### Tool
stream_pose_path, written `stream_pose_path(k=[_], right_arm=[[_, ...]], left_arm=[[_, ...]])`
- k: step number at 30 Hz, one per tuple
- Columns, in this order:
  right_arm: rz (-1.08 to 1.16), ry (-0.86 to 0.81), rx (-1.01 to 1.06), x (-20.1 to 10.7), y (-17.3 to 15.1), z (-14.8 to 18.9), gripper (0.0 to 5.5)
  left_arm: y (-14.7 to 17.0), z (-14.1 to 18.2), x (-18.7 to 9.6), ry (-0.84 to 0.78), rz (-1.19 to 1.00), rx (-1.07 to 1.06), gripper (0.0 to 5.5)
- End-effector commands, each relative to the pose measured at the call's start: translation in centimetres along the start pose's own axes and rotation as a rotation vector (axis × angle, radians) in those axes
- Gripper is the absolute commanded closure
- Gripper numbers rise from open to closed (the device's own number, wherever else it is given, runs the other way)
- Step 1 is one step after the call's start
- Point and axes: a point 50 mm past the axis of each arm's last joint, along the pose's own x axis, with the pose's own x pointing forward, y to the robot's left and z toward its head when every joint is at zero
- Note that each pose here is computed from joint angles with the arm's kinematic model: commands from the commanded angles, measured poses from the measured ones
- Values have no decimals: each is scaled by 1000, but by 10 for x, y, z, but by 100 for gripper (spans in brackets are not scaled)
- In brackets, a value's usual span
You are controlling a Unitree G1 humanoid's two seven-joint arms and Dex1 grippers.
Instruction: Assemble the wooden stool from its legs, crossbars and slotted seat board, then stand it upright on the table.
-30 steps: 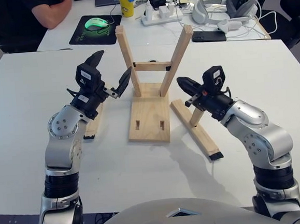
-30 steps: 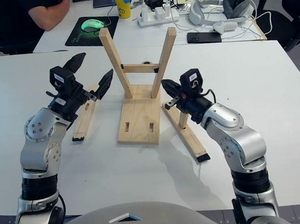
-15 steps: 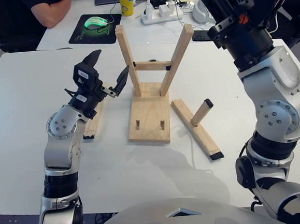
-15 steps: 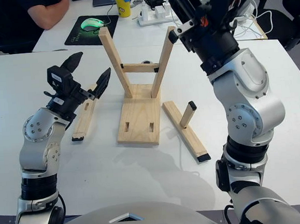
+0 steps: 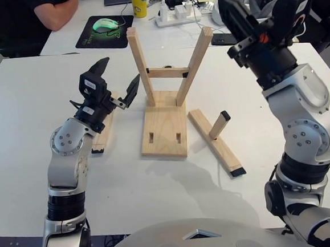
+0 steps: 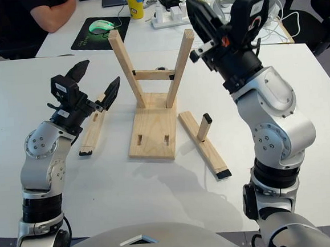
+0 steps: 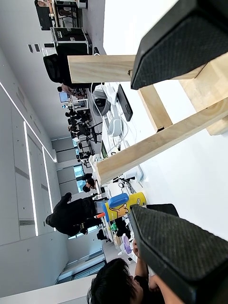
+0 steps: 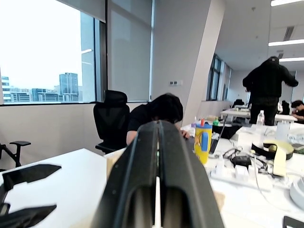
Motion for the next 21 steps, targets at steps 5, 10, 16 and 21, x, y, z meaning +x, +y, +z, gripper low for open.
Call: stream_pose_path(k=[5, 10, 16, 21], right_arm=[[15, 69, 9, -14, 4, -19, 546], [27, 72, 4, -14, 6, -19, 546], [38, 4, -34, -7, 8, -2, 546], [49, -80, -63, -2, 12, 16, 546]], left_arm=[[3, 3, 2, 9, -15, 24, 101], [3, 2, 1, 12, -15, 23, 101], [3, 2, 0, 13, -12, 21, 101], [3, 3, 0, 12, -19, 24, 101]])
